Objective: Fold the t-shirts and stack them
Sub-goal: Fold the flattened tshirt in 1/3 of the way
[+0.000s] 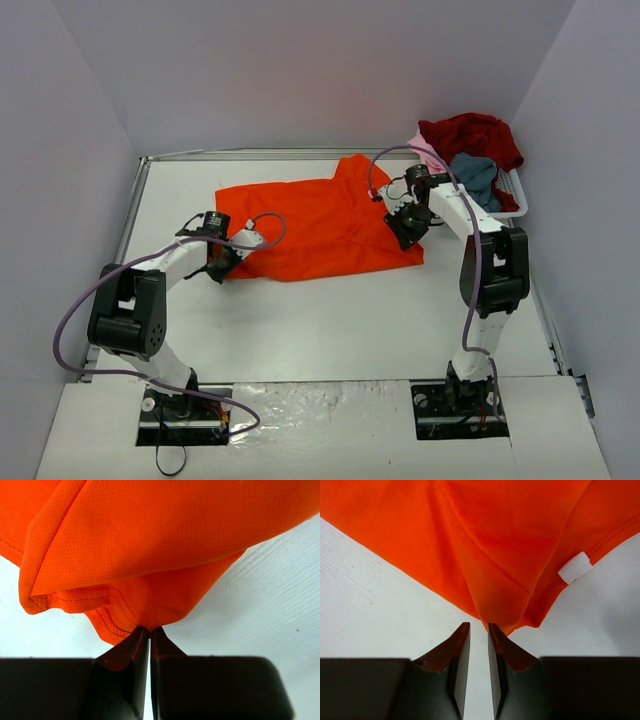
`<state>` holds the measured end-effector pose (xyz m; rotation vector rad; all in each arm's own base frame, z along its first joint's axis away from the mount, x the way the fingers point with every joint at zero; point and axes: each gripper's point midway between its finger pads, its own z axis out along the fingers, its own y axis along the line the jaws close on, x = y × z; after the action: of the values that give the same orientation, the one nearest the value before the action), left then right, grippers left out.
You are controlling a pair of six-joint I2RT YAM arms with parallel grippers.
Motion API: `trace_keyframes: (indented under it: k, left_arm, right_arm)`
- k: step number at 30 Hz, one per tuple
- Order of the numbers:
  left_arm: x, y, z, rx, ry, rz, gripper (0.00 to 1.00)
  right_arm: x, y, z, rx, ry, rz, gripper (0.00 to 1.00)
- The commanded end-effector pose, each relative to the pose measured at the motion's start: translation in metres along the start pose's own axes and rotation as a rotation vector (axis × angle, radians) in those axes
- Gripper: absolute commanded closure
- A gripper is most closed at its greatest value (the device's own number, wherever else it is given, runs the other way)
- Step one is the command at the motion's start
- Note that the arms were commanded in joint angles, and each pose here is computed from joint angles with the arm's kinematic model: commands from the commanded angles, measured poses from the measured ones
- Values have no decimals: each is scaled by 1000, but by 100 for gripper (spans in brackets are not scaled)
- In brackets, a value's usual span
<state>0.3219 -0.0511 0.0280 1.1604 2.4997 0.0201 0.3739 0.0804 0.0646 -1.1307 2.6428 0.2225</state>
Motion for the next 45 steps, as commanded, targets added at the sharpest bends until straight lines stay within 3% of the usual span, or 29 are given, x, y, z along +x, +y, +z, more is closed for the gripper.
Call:
trace_keyframes:
  k: [1,6,10,15,20,45]
  left_arm:
    - [-10,5,-17,-12,-44,6,98]
    - [-10,5,-18,-15,-46,4,98]
    - [-9,4,-19,-16,-48,4,98]
    - [-7,5,-18,-21,-44,5,98]
    - [-6,4,-18,-22,-46,6,97]
    - [-3,5,-19,-23,-38,16,98]
  right_arm:
    - [12,10,-10,-36,15,4,83]
    - [21,13,-6,-56,41,9,73]
    - [25,10,-3,-50,56,15,71]
    - [33,1,7,-48,93,36,76]
    - [42,-9,15,-51,117,65,91]
    - [73,-27,59,-58,229,113,97]
